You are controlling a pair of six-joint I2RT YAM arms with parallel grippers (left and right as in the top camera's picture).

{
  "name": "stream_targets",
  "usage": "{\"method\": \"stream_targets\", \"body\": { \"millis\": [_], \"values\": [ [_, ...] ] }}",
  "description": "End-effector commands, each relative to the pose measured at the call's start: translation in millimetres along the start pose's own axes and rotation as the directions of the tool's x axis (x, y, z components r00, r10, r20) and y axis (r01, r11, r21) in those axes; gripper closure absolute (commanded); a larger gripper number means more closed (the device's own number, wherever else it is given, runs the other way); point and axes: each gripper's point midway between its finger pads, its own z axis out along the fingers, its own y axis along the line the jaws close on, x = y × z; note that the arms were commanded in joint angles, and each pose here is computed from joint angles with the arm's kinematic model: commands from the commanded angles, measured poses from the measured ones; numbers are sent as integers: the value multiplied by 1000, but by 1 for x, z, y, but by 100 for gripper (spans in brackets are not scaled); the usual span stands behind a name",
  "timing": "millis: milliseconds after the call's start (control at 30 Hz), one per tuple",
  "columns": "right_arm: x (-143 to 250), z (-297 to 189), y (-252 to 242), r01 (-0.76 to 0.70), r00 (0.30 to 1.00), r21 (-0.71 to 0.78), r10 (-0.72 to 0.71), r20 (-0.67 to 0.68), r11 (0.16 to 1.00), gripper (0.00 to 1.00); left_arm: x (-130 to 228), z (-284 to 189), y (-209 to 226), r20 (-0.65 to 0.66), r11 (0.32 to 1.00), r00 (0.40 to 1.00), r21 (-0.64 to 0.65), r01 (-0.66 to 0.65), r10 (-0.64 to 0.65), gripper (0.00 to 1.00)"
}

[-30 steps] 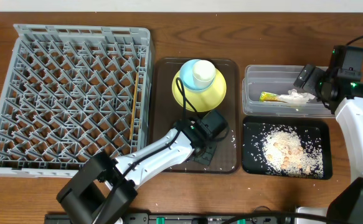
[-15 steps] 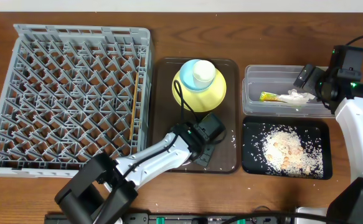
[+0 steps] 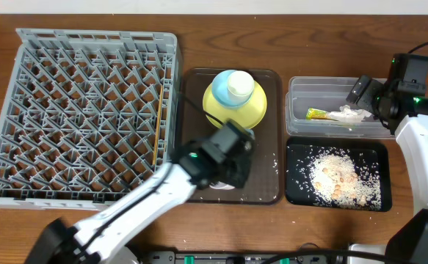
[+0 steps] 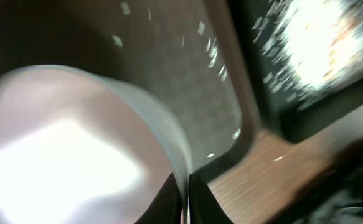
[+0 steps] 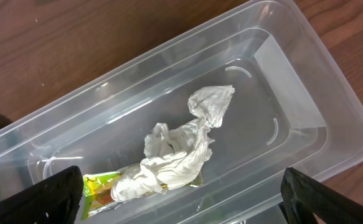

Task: Sort waste into correct bins and load items into the dishwasher
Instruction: 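Lift the white bowl and carry it left over the dish rack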

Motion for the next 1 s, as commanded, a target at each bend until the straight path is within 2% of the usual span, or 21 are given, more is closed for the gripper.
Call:
{"method": "stream_targets", "body": {
  "millis": [0, 133, 267, 600, 700, 800, 967],
  "values": [
    [-3, -2, -3, -14, 1000, 6, 14, 8, 1000, 1, -25, -49, -22, 47, 960, 998, 278, 22, -36, 93],
    [-3, -2, -3, -14, 1000, 6, 14, 8, 1000, 1, -40, -85, -15, 67, 881, 993, 471, 51, -93, 93],
    [-3, -2, -3, -14, 1000, 6, 14, 8, 1000, 1, -54, -118, 5, 105, 793, 983, 606, 55, -149, 93],
    [-3, -2, -3, -14, 1000, 6, 14, 7, 1000, 1, -73, -191, 54, 236, 630, 927, 776, 1, -292, 93],
    [-3, -2, -3, -14, 1000, 6, 14, 7, 1000, 1, -73, -190, 74, 242, 658, 905, 751, 53, -350, 93],
    [-2, -2, -4, -13, 1000, 7, 13, 5, 1000, 1, -61, -163, 85, 202, 733, 910, 665, 145, -363, 93],
    [-2, -2, -4, -13, 1000, 7, 13, 4, 1000, 1, -24, -106, 104, 87, 893, 943, 361, 270, -320, 90]
  ]
}}
